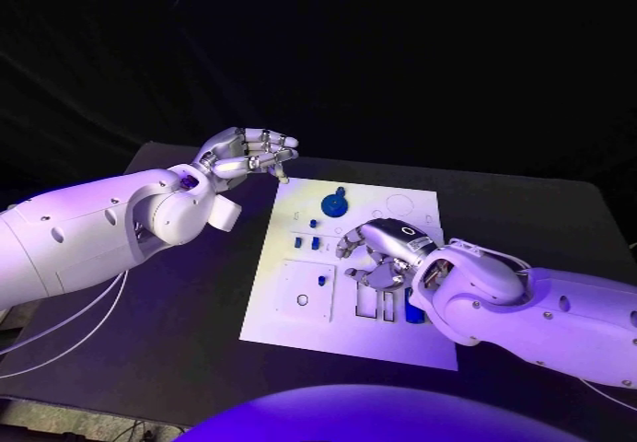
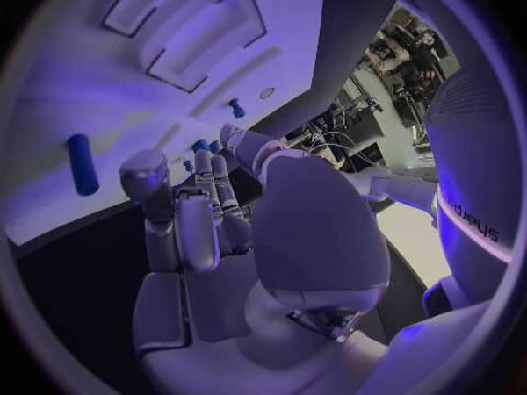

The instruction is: Assemble the parts on the task board

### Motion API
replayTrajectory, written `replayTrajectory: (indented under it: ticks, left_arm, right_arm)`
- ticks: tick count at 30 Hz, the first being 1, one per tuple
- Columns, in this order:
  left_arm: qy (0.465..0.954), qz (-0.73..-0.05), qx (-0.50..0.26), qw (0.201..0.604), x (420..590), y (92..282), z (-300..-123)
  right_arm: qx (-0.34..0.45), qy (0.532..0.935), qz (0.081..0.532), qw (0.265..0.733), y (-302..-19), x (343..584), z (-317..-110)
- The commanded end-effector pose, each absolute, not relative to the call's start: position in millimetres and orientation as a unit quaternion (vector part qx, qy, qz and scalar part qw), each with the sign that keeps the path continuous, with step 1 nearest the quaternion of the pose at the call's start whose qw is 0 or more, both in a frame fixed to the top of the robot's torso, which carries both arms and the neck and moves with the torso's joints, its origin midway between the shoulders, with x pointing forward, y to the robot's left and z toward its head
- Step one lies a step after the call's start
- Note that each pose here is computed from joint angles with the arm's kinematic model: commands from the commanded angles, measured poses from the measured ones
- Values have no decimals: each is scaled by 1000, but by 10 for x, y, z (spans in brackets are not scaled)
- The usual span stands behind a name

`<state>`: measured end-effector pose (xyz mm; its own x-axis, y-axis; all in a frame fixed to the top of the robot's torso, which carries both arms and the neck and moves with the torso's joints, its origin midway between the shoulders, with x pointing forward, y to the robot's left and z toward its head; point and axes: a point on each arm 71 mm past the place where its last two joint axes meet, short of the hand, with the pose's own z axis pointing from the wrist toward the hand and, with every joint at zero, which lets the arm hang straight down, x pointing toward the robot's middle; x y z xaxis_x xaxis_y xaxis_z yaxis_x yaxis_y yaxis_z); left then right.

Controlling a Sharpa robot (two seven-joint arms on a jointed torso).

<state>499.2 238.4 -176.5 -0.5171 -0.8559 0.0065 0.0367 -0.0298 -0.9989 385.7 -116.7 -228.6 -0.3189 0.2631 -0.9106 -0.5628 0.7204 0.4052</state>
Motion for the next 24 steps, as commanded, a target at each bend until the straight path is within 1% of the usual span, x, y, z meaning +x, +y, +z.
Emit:
replayTrajectory:
  ticks: [1, 6, 11, 18, 24]
  left_arm:
    - [600, -635, -337, 350, 4988, 2374, -1757]
    - [601, -634, -337, 351, 4991, 2385, -1760]
    - [602, -633, -336, 353, 4996, 2394, -1763]
    - [603, -630, -337, 355, 4999, 2402, -1769]
    - [600, -632, -346, 347, 5000, 2405, -1774]
  right_arm:
    - [-74, 750, 363, 548, -1306, 3911, -2223]
    - [-57, 756, 344, 553, -1603, 4050, -2069]
    - [-59, 775, 318, 543, -1808, 4183, -2068]
    - [-81, 794, 294, 525, -1859, 4234, -2129]
    - [-95, 805, 279, 515, -1844, 4240, -2192]
